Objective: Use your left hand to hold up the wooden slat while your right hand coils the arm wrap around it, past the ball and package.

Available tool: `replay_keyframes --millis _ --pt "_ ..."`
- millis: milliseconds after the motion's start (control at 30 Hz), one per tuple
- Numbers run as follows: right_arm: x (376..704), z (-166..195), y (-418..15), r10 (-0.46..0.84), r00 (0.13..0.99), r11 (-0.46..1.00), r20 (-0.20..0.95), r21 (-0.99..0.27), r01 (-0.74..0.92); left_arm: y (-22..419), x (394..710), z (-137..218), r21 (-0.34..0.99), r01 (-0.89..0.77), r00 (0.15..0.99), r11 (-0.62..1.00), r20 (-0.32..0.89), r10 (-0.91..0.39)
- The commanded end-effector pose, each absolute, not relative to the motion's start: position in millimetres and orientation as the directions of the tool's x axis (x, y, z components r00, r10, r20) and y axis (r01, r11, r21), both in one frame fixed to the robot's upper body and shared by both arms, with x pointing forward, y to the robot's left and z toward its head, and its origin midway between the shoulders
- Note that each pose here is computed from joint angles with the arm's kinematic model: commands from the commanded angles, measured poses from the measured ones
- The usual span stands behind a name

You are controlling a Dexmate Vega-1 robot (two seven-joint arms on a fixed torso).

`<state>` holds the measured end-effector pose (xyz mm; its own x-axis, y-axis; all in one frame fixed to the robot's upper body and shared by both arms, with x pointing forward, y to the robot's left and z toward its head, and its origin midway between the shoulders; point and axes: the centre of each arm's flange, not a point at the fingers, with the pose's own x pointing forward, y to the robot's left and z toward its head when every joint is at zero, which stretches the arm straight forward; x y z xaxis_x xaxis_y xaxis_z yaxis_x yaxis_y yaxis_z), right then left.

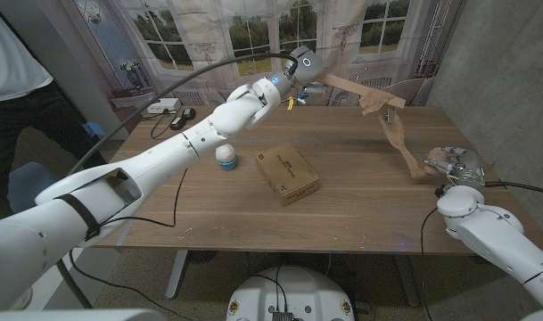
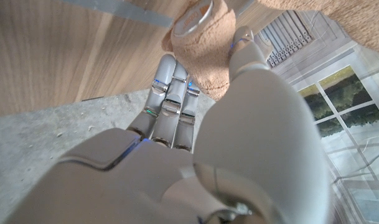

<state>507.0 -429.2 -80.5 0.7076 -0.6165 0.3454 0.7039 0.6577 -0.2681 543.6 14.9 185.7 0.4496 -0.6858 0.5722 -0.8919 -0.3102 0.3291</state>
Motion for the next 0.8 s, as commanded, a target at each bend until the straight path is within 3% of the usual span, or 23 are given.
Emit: replay_keyframes --millis 33,800 --pt "466 -83 -430 -0.649 0.652 0.619 0.392 -0.225 0.752 6 547 181 0.273 -0.888 0.461 -0.371 0.541 -0.704" --pt "423 -56 -454 -0.426 0.556 0.814 0.714 0.034 0.580 -3 564 180 0.279 -0.856 0.517 -0.435 0.460 -0.722"
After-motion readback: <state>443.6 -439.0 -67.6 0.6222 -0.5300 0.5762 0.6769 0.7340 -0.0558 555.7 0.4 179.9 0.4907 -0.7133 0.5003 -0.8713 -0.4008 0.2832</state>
